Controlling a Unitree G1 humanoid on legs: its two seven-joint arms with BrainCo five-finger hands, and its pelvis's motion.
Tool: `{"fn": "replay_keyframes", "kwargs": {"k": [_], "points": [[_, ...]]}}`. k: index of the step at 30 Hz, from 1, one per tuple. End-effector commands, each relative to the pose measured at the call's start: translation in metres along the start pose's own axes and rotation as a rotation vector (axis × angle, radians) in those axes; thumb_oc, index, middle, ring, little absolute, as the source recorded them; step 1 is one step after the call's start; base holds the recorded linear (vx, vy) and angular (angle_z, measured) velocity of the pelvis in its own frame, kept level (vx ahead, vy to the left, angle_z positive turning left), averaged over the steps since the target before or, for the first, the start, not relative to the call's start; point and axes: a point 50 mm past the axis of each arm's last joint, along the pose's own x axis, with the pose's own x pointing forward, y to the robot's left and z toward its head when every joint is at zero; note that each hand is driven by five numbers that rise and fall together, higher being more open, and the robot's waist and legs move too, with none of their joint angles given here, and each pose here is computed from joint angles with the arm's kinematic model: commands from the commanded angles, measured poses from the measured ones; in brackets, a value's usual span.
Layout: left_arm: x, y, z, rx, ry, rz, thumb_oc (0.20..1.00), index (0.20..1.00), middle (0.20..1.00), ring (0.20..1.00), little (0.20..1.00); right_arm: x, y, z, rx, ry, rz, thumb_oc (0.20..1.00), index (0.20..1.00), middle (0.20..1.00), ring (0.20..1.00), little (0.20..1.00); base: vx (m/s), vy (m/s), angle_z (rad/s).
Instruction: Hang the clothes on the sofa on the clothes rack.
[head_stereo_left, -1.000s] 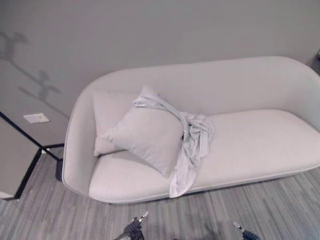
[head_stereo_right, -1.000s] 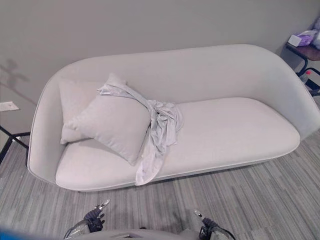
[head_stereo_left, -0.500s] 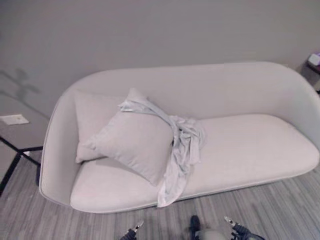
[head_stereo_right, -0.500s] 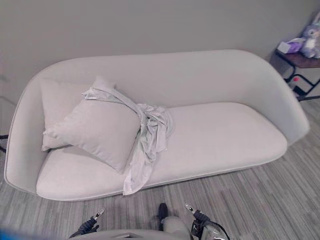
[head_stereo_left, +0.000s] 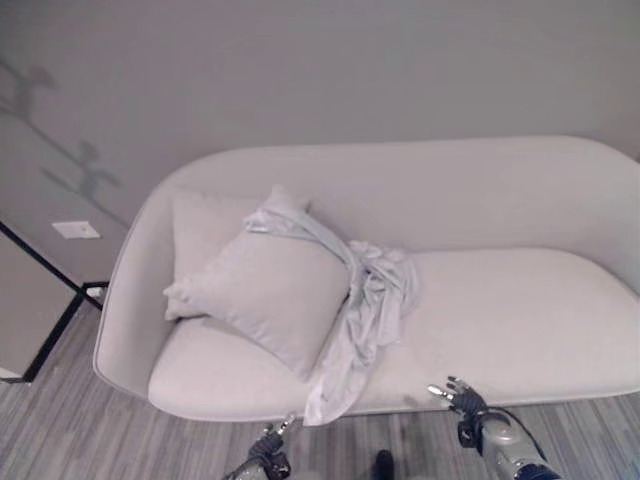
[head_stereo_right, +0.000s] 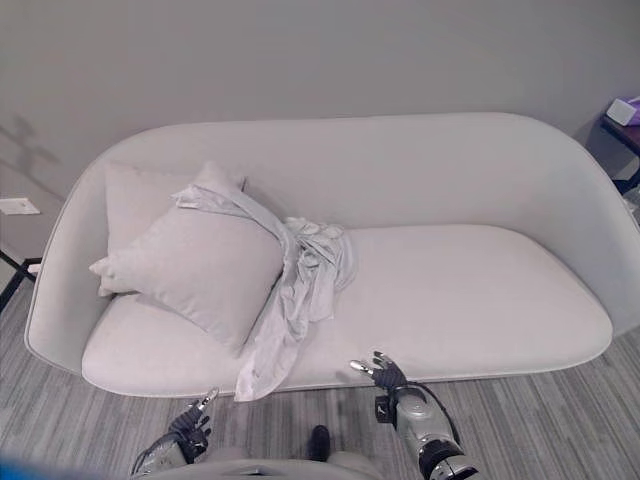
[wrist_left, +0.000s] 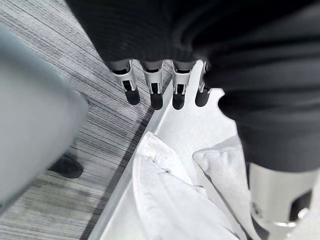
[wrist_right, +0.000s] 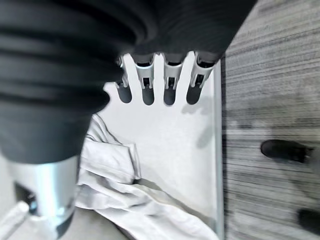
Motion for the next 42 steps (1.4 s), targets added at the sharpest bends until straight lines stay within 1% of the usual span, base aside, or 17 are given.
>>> {"fn": "replay_keyframes", "kwargs": {"k": [1, 2, 5, 8, 13, 14, 18, 19, 20, 21, 23, 26, 30, 31, 33, 37, 42], "points": [[-0.006, 0.001, -0.021, 0.000, 0.033, 0.016, 1.000, 1.000, 1.000, 1.000, 1.000, 0.004, -0.008, 0.024, -0.071, -0.099, -0.077, 1.000, 1.000, 1.000, 1.000, 1.000, 0.33, 0.274, 0.34], [-0.007, -0.004, -0.024, 0.008, 0.038, 0.011, 1.000, 1.000, 1.000, 1.000, 1.000, 0.004, -0.012, 0.028, -0.132, -0.115, -0.122, 1.000, 1.000, 1.000, 1.000, 1.000, 0.32, 0.300, 0.45], [-0.007, -0.010, -0.026, 0.034, 0.038, -0.011, 1.000, 1.000, 1.000, 1.000, 1.000, 0.004, -0.016, 0.030, -0.189, -0.115, -0.145, 1.000, 1.000, 1.000, 1.000, 1.000, 0.32, 0.346, 0.28], [-0.007, -0.005, -0.024, 0.156, 0.038, -0.012, 1.000, 1.000, 1.000, 1.000, 1.000, 0.007, -0.018, 0.024, -0.332, -0.067, -0.188, 1.000, 1.000, 1.000, 1.000, 1.000, 0.31, 0.317, -0.72], [-0.002, 0.001, 0.001, 0.185, -0.035, 0.006, 1.000, 1.000, 1.000, 1.000, 1.000, 0.015, -0.028, 0.065, -0.491, -0.137, -0.310, 1.000, 1.000, 1.000, 1.000, 1.000, 0.07, 0.195, -0.03], [-0.002, 0.002, 0.005, 0.159, -0.049, 0.015, 1.000, 1.000, 1.000, 1.000, 1.000, 0.015, -0.035, 0.075, -0.527, -0.153, -0.384, 1.000, 1.000, 1.000, 1.000, 1.000, -0.08, 0.058, 0.17], [-0.001, 0.010, 0.011, 0.078, -0.066, 0.064, 1.000, 1.000, 1.000, 1.000, 1.000, 0.014, -0.053, 0.086, -0.552, -0.121, -0.526, 1.000, 1.000, 1.000, 1.000, 1.000, -0.05, 0.016, 0.13], [-0.001, 0.010, 0.011, 0.077, -0.066, 0.064, 1.000, 1.000, 1.000, 1.000, 1.000, 0.014, -0.053, 0.086, -0.552, -0.121, -0.526, 1.000, 1.000, 1.000, 1.000, 1.000, -0.01, 0.007, 0.05], [-0.001, 0.017, 0.012, 0.025, -0.068, 0.104, 1.000, 1.000, 1.000, 1.000, 1.000, 0.011, -0.065, 0.087, -0.552, -0.091, -0.595, 1.000, 1.000, 1.000, 1.000, 1.000, 0.00, 0.005, 0.08], [-0.001, 0.017, 0.013, 0.025, -0.069, 0.104, 1.000, 1.000, 1.000, 1.000, 1.000, 0.011, -0.065, 0.087, -0.552, -0.091, -0.595, 1.000, 1.000, 1.000, 1.000, 1.000, -0.02, 0.001, 0.14], [-0.002, 0.031, 0.018, -0.056, -0.082, 0.171, 1.000, 1.000, 1.000, 1.000, 1.000, 0.008, -0.078, 0.098, -0.507, -0.086, -0.664, 1.000, 1.000, 1.000, 1.000, 1.000, -0.02, -0.001, 0.13], [-0.001, 0.037, 0.028, -0.104, -0.119, 0.211, 1.000, 1.000, 1.000, 1.000, 1.000, 0.006, -0.085, 0.109, -0.546, -0.122, -0.728, 1.000, 1.000, 1.000, 1.000, 1.000, 0.00, 0.002, 0.05], [0.000, 0.029, 0.040, -0.122, -0.175, 0.196, 1.000, 1.000, 1.000, 1.000, 1.000, 0.001, -0.090, 0.132, -0.629, -0.213, -0.823, 1.000, 1.000, 1.000, 1.000, 1.000, -0.01, 0.025, -0.05], [0.001, 0.022, 0.043, -0.117, -0.197, 0.177, 1.000, 1.000, 1.000, 1.000, 1.000, -0.003, -0.092, 0.150, -0.647, -0.286, -0.890, 1.000, 1.000, 1.000, 1.000, 1.000, 0.01, 0.056, -0.05], [0.001, 0.016, 0.044, -0.102, -0.207, 0.156, 1.000, 1.000, 1.000, 1.000, 1.000, -0.006, -0.092, 0.166, -0.636, -0.359, -0.933, 1.000, 1.000, 1.000, 1.000, 1.000, 0.03, 0.048, -0.11], [0.002, 0.002, 0.047, -0.094, -0.231, 0.116, 1.000, 1.000, 1.000, 1.000, 1.000, -0.011, -0.090, 0.191, -0.586, -0.445, -0.979, 1.000, 1.000, 1.000, 1.000, 1.000, 0.01, 0.048, -0.01], [0.002, -0.012, 0.049, -0.077, -0.246, 0.066, 1.000, 1.000, 1.000, 1.000, 1.000, -0.013, -0.079, 0.209, -0.591, -0.520, -0.965, 1.000, 1.000, 1.000, 1.000, 1.000, 0.00, 0.028, -0.02]]}}
